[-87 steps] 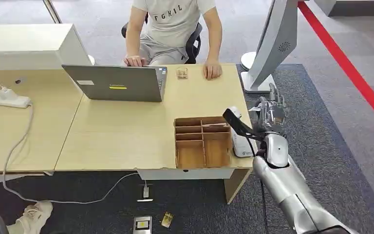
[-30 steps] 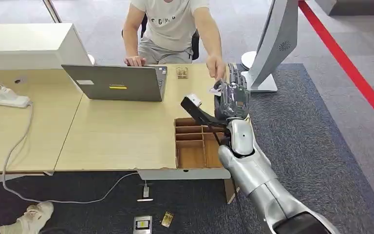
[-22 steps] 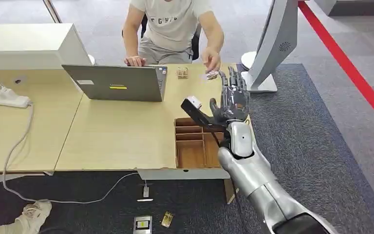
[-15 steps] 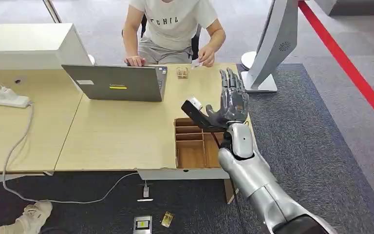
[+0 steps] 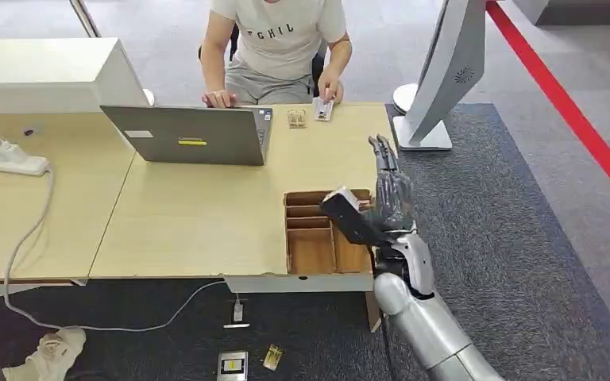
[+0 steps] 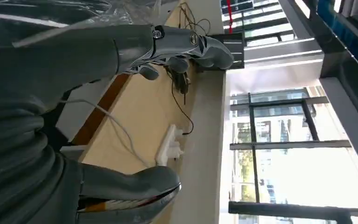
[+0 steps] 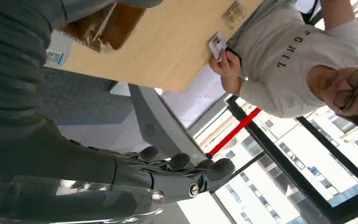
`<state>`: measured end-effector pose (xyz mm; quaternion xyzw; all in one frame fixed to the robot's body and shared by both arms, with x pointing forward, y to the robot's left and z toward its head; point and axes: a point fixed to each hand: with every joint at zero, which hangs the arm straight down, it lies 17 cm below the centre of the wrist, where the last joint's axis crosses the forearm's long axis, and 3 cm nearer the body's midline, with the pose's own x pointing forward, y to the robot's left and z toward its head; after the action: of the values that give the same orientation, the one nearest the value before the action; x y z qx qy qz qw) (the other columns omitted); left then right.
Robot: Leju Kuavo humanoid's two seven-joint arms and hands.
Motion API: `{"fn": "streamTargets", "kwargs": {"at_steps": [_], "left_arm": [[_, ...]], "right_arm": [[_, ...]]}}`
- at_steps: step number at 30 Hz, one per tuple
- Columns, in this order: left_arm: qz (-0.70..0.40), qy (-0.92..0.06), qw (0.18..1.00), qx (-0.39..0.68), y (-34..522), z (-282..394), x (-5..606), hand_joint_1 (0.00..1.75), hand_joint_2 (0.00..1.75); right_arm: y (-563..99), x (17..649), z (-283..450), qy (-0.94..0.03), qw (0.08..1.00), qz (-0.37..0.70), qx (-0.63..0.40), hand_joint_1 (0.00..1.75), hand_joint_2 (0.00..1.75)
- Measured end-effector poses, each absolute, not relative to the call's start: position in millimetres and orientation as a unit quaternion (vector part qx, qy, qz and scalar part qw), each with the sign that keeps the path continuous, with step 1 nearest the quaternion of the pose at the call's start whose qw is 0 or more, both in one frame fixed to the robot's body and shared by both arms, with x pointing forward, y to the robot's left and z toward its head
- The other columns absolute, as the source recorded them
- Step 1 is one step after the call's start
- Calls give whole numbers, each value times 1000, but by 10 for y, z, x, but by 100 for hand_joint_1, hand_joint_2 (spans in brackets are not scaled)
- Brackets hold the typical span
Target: Pass the card to the sensor for recognition and then transmit it.
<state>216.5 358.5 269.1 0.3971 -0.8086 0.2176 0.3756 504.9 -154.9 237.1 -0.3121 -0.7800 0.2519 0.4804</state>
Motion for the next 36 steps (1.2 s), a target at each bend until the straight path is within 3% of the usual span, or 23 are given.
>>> {"fn": "streamTargets", "kwargs": {"at_steps": [11, 36], "left_arm": [[212, -816, 368, 393, 3517, 2768, 2173, 0, 175], [228, -816, 380, 371, 3468, 2720, 2161, 0, 175]], "right_arm": [[-1451, 4648, 2337, -788, 470, 282, -280, 0, 175], [-1190, 4603, 1882, -761, 489, 351, -243, 0, 175]]}}
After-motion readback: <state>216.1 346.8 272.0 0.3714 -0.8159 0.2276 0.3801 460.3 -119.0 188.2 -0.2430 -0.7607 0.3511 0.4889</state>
